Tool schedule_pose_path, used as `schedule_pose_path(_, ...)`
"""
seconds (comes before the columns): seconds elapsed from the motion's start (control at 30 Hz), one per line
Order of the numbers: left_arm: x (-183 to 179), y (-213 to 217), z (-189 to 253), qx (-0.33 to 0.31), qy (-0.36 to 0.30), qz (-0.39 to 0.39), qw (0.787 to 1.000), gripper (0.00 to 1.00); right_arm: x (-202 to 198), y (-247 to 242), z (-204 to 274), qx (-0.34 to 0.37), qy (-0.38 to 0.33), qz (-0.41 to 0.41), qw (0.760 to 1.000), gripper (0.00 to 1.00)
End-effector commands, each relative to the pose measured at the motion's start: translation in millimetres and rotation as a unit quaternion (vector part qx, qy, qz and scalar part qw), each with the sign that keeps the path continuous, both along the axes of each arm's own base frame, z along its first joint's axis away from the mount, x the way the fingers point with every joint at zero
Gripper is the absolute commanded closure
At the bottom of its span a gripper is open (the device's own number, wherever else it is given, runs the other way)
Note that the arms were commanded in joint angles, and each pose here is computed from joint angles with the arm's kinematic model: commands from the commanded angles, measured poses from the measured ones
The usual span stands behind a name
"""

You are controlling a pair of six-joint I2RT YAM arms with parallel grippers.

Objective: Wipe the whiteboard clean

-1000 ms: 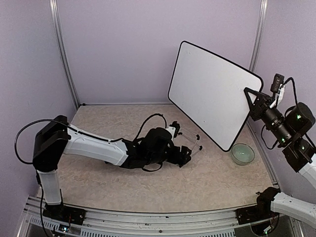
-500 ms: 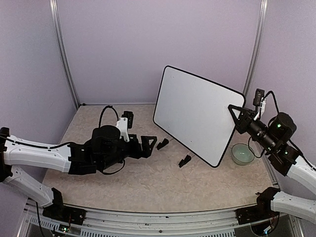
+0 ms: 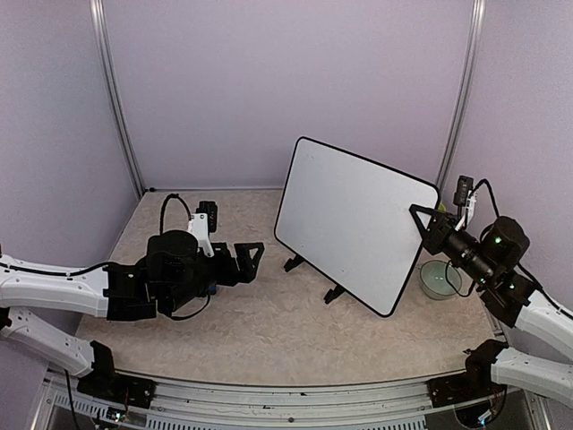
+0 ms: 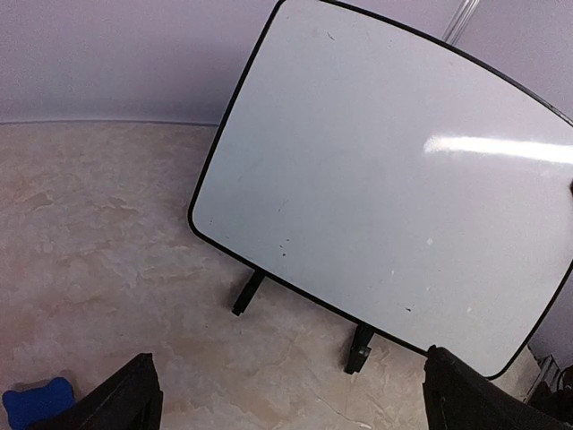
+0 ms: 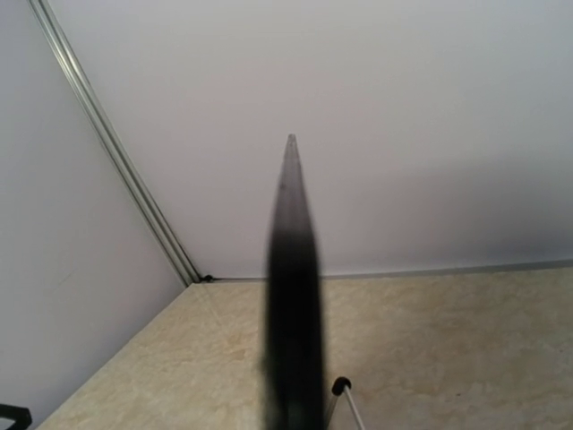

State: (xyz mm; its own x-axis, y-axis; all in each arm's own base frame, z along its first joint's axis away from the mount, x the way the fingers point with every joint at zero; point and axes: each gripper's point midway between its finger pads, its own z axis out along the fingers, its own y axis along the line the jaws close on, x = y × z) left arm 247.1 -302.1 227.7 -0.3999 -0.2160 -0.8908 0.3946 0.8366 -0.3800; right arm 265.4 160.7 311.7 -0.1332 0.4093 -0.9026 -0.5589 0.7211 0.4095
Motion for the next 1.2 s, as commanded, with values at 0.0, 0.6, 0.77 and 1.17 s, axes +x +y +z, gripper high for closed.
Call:
schedule_pose_path(0.0, 3.0, 2.8, -2.9, 0.001, 0.001, 0.011, 1.0, 0.01, -34.8, -17.7, 95.0, 0.102, -0.154, 0.006, 0.983, 1.0)
schedule_pose_path(0.6, 1.8, 8.1, -1.4, -0.002, -0.001, 0.015, 1.0, 0.01, -31.6, -22.4, 51.5, 0.085, -0.119, -0.011, 0.989, 1.0)
schedule_pose_path(0.77, 0.6, 9.7, -0.3, -0.007, -0.001, 0.015, 1.0, 0.01, -33.7, -25.6, 35.2, 0.081, -0.113, -0.017, 0.99, 1.0)
schedule_pose_path(1.17, 0.6, 16.2, 4.7, -0.016, -0.006, 0.027, 1.0, 0.01, -45.8, -35.5, 2.0, 0.109, -0.09, -0.017, 0.99, 0.81)
